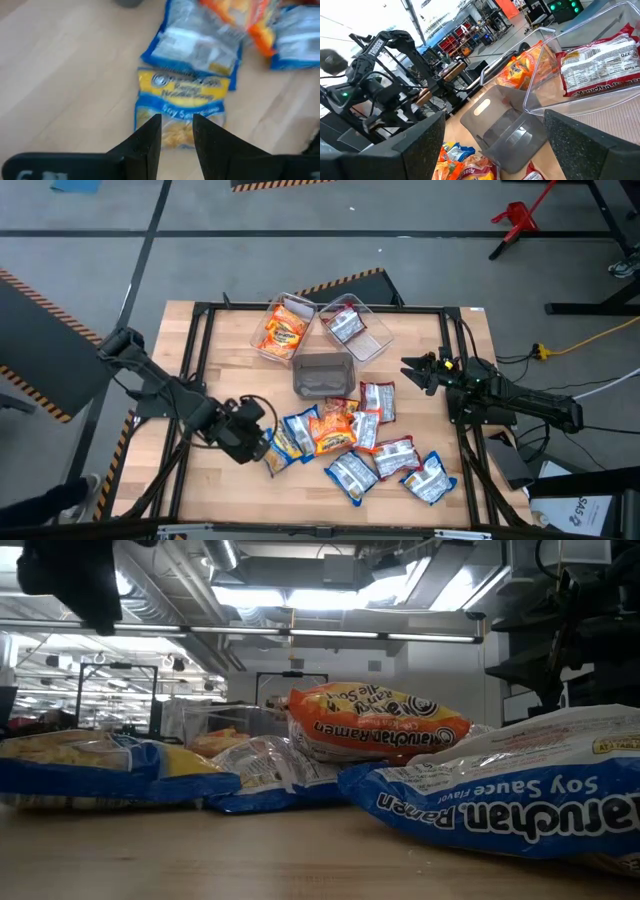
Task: Sort Maruchan noodles
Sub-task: Put the blue noodle pack into the black transparent bin
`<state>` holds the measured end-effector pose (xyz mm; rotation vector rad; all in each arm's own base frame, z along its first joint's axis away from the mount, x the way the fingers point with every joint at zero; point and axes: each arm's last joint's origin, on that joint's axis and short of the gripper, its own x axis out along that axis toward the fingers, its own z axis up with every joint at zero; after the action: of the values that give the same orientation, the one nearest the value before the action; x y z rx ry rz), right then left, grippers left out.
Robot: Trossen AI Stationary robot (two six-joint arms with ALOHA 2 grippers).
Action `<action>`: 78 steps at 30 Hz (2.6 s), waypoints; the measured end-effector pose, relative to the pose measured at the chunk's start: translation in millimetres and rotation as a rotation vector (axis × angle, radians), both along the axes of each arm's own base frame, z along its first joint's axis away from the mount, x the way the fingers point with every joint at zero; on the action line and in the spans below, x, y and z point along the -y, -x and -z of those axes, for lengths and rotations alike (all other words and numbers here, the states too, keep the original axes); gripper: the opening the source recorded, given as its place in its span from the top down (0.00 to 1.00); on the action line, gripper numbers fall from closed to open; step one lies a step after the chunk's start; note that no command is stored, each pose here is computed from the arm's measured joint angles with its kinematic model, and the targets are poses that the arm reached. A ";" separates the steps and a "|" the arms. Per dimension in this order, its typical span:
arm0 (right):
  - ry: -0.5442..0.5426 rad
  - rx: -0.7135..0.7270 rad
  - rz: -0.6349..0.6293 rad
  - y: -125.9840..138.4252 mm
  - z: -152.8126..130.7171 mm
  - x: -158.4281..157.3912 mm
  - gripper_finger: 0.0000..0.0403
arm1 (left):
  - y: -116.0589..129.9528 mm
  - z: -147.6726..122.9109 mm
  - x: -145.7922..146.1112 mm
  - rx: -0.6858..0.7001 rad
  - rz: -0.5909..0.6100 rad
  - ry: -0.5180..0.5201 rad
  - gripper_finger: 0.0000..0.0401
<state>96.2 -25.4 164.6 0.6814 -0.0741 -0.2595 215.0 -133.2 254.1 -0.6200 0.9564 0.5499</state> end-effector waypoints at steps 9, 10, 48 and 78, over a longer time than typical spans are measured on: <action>-0.001 0.000 -0.001 0.0 0.0 0.0 0.20 | -3.2 15.4 12.0 -0.037 -0.056 0.043 0.56; -0.001 0.000 -0.001 0.0 0.0 0.0 0.20 | -2.7 20.1 12.0 -0.059 -0.057 0.047 0.54; 0.015 -0.004 0.000 0.0 0.0 0.0 0.20 | -2.4 126.2 -34.4 0.110 -0.107 0.429 0.73; 0.037 -0.010 -0.001 0.0 0.0 0.0 0.20 | -31.3 84.2 -18.7 0.517 -0.196 0.942 1.00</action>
<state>96.2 -25.4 164.6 0.6435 -0.0691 -0.2597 246.3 -114.5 169.9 -1.6240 0.6182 0.0528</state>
